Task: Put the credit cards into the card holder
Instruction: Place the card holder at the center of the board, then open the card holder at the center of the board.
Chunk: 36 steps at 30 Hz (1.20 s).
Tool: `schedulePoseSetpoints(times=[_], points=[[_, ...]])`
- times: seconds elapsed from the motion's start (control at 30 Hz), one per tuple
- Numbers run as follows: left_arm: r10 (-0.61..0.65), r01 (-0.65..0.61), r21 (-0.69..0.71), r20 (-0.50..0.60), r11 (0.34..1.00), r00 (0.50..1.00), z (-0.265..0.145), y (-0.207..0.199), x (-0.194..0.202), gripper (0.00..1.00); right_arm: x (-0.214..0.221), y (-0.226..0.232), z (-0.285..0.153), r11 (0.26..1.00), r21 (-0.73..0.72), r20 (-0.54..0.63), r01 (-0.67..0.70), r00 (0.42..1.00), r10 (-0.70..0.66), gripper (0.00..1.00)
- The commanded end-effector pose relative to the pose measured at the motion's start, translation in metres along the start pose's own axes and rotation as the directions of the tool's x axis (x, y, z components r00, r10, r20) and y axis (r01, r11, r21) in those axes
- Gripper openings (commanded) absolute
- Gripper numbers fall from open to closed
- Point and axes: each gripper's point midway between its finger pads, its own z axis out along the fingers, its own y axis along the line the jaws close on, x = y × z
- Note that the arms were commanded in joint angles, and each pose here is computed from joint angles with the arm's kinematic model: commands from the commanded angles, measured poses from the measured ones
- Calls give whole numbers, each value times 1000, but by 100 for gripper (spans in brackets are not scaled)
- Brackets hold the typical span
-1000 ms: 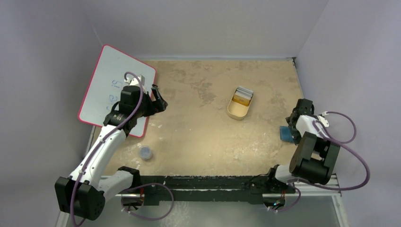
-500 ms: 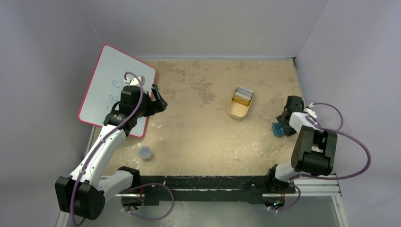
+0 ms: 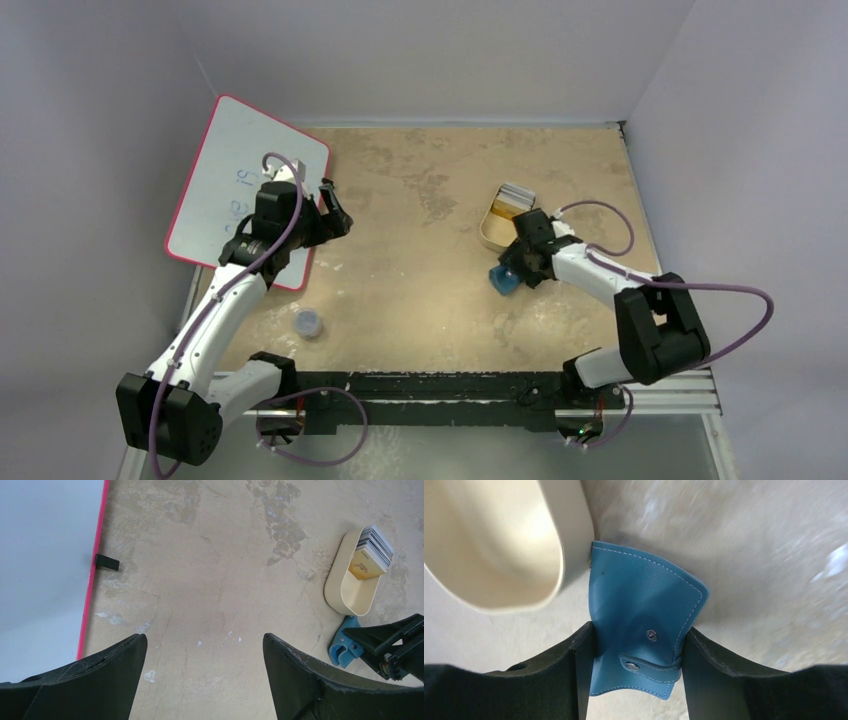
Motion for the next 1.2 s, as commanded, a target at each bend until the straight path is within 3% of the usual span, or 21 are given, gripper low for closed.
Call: schedulePoseSetpoints(times=[0.0,0.13,0.23,0.37,0.5,0.67,0.87,1.07,1.17], points=[[-7,7,0,35,1000,999,-2,-2,-11,85,50,6,-14,999,31,-106,34,994,-31,41],[-22,22,-13,4,1000,1000,2,0,-4,83,79,42,-23,986,-54,-107,160,980,-166,40],[-59,60,11,-73,998,996,9,-4,11,76,98,72,-28,945,-127,-89,302,945,-314,39],[-123,146,113,-183,983,975,16,-23,36,68,116,117,-44,848,-256,-3,463,877,-480,37],[-156,186,116,-230,976,961,26,-21,52,66,117,147,-56,725,-381,115,573,808,-578,41],[-163,193,88,-269,977,949,34,-16,62,65,103,152,-65,632,-354,199,689,716,-669,51],[-168,193,71,-268,979,949,36,-14,62,65,87,125,-67,669,-221,165,710,703,-692,72],[-146,161,35,-265,986,953,36,-6,62,65,87,115,-65,691,-174,122,702,712,-692,74],[-144,158,31,-268,987,953,36,-5,63,64,81,110,-60,710,-112,111,695,719,-687,83]])
